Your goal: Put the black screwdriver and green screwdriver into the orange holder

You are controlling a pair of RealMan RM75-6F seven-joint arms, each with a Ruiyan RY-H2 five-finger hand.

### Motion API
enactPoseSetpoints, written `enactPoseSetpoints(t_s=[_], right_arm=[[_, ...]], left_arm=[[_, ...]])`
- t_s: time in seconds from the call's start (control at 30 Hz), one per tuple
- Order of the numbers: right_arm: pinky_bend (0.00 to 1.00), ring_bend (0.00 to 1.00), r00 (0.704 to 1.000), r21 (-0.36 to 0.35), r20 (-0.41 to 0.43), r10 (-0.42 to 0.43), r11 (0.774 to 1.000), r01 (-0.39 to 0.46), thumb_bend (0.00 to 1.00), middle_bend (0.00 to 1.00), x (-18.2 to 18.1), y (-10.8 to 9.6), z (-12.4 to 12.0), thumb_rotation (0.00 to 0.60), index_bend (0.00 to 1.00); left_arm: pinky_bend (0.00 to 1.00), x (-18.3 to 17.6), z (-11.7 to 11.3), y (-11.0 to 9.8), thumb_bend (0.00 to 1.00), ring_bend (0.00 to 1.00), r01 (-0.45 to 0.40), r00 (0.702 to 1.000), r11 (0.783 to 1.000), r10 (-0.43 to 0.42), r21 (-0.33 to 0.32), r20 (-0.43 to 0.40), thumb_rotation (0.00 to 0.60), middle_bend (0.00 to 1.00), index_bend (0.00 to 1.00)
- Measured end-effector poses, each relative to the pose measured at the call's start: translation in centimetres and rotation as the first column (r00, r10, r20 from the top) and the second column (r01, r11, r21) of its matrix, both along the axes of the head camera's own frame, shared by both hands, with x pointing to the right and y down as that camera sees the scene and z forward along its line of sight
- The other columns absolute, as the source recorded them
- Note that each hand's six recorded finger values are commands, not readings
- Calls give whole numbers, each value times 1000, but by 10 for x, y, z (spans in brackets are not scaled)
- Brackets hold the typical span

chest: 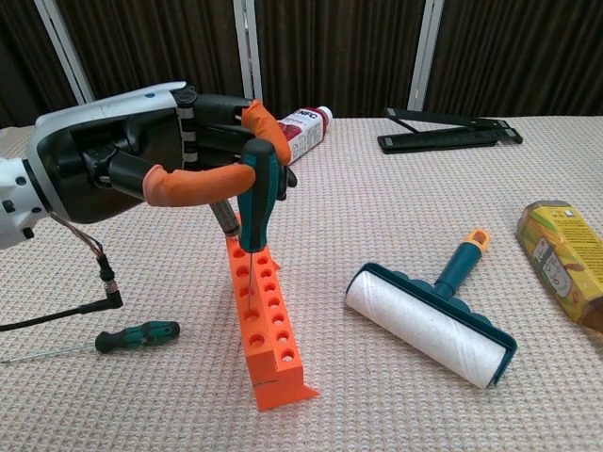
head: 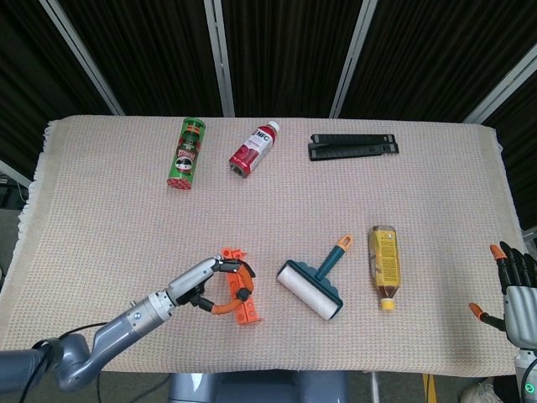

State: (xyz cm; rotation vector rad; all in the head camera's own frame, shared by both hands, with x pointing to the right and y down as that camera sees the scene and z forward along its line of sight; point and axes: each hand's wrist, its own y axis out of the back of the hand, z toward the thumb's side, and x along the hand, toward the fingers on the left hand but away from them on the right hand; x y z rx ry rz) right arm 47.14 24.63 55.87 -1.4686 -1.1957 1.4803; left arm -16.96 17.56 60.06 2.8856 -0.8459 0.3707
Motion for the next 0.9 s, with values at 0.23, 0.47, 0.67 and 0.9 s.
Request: enactPoseSetpoints(t_s=[0.23,0.47,0.67,0.9], right_arm=[[0,0,1000,2,-2,4,1000,-4,0,15,1,0,-1,600,18],[0,0,1000,4,-1,6,1000,-6,0,14,1,0,-1,600,18],[0,0,1000,4,-2,7,1000,-7,0,14,1,0,-1,600,18],[0,0,1000,2,-3,10,1000,-10,0,15,2,0,0,600,18]], left_arm=[[249,2,3,1,622,258,-6,1000,1000,5,-14,-13,600,459,686],[248,1,5,2,622,257,-9,1000,1000,9,-13,-10,600,459,687],[247,3,6,1,620,256,-13,1000,1000,13,-8,-10,600,459,686],[247,5,8,0,621,256,-7,1000,1000,7,-8,-11,600,460,686]])
